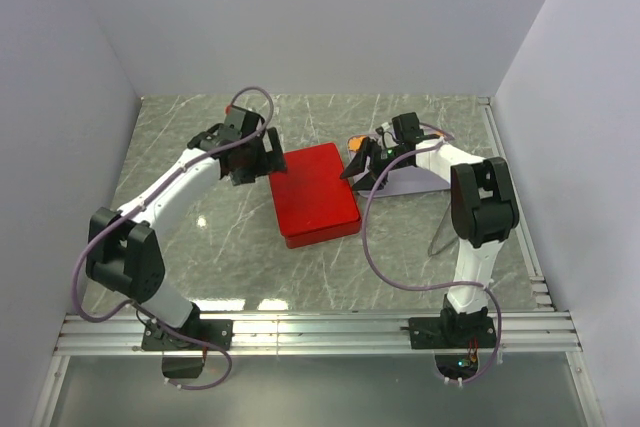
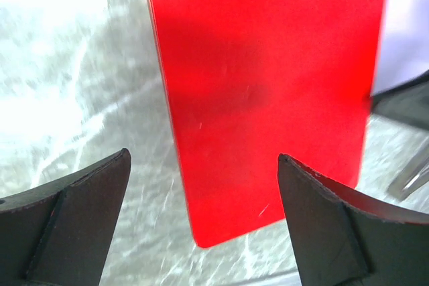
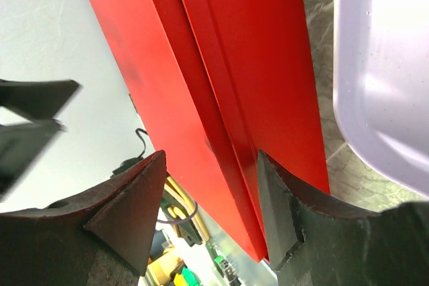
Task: Pack the cookies
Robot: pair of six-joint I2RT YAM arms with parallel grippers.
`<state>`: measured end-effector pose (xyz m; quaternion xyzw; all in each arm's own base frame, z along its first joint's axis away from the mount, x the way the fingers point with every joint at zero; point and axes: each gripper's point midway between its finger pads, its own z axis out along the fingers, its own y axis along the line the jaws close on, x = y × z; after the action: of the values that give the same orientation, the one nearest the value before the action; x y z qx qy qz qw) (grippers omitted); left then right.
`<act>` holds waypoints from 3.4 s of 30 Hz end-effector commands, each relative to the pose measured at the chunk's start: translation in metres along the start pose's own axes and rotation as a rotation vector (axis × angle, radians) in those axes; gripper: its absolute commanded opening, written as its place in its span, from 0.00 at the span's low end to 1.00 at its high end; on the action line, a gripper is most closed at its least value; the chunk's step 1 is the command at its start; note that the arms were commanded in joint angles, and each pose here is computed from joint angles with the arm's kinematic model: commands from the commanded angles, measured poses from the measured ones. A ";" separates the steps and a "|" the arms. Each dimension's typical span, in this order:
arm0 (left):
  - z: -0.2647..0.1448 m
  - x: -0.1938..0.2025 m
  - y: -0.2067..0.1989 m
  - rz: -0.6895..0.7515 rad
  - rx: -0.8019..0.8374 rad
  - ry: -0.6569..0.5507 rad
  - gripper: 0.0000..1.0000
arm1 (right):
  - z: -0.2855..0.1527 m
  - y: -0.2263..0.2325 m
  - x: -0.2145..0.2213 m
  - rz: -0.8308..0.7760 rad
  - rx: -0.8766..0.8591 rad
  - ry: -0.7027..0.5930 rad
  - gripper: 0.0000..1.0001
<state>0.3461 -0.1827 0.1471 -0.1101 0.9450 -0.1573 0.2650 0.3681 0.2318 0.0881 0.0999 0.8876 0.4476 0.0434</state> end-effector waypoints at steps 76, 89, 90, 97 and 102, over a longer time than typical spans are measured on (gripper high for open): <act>0.067 0.049 -0.052 -0.440 0.081 0.410 0.99 | -0.002 -0.016 0.031 0.137 -0.025 -0.024 0.64; 0.049 -0.001 -0.019 -0.256 -0.036 0.212 0.99 | -0.020 -0.014 0.031 0.060 0.027 -0.056 0.64; 0.047 -0.007 -0.020 -0.238 -0.033 0.192 0.99 | -0.021 -0.013 0.030 0.052 0.032 -0.060 0.64; 0.035 -0.037 -0.007 -0.139 -0.078 0.081 0.99 | -0.033 -0.007 0.025 0.000 0.077 -0.090 0.64; 0.013 -0.024 -0.001 -0.139 -0.051 0.069 0.99 | -0.042 0.004 0.027 -0.023 0.068 -0.113 0.64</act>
<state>0.3874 -0.1906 0.1206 -0.1903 0.9526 -0.1469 0.1865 0.3303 0.2055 0.0834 0.1429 0.9019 0.4042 0.0524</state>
